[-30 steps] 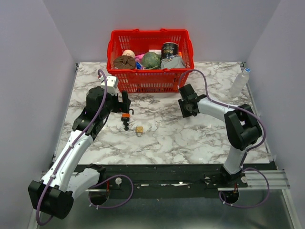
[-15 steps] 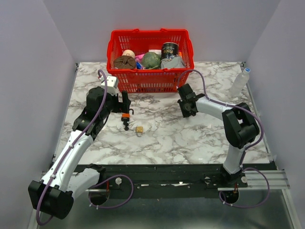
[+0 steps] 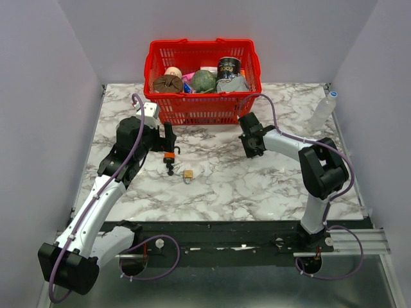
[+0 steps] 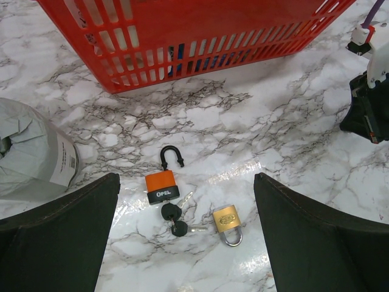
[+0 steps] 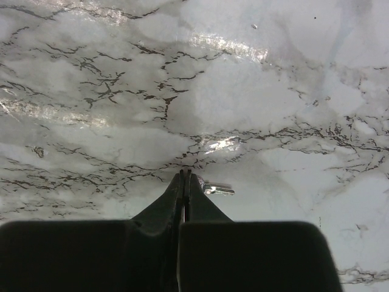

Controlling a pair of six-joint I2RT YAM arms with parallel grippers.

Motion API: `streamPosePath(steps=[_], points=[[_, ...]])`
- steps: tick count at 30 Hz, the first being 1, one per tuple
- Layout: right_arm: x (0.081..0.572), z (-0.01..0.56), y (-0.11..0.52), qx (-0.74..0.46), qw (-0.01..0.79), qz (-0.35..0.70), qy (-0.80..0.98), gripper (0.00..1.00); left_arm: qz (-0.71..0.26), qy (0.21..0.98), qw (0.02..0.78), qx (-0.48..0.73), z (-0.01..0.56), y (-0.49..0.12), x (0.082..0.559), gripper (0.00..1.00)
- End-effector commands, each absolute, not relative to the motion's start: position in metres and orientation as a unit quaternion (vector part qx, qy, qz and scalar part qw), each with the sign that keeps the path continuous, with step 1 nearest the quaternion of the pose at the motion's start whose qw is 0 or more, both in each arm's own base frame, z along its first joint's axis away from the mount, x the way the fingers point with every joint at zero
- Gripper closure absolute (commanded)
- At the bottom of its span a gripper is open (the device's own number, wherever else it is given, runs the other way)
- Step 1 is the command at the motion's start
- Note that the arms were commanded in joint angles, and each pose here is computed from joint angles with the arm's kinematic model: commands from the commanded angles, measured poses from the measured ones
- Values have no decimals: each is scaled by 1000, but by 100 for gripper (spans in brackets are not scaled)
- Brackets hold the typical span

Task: Unlock with the key

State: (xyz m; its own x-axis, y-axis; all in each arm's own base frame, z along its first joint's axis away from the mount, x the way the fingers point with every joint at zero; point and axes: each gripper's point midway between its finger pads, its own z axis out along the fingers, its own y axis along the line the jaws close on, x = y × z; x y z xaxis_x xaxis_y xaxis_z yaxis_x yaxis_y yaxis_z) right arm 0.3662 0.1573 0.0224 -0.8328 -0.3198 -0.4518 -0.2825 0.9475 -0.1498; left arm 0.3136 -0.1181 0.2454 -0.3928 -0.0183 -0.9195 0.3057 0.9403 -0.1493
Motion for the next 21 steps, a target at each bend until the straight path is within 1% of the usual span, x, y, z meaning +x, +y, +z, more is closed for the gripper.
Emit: streamPosePath(steps=[1,7,10,14,17,21], points=[[360,16,157,-158,224,-41,961,99,-140,817,553,84,247,-114,315,1],[359,24,162,-149,237,-24,960,99,-138,817,553,85,247,-114,315,1],[357,36,170,-147,247,2,958,99,-138,818,552,85,246,-114,315,1],[346,61,194,-169,259,85,947,99,-159,808,558,102,253,-122,313,1],[327,89,217,-200,270,172,926,99,-189,797,561,123,257,-133,308,1],[303,139,243,-227,298,280,884,99,-243,765,569,180,269,-156,293,1]])
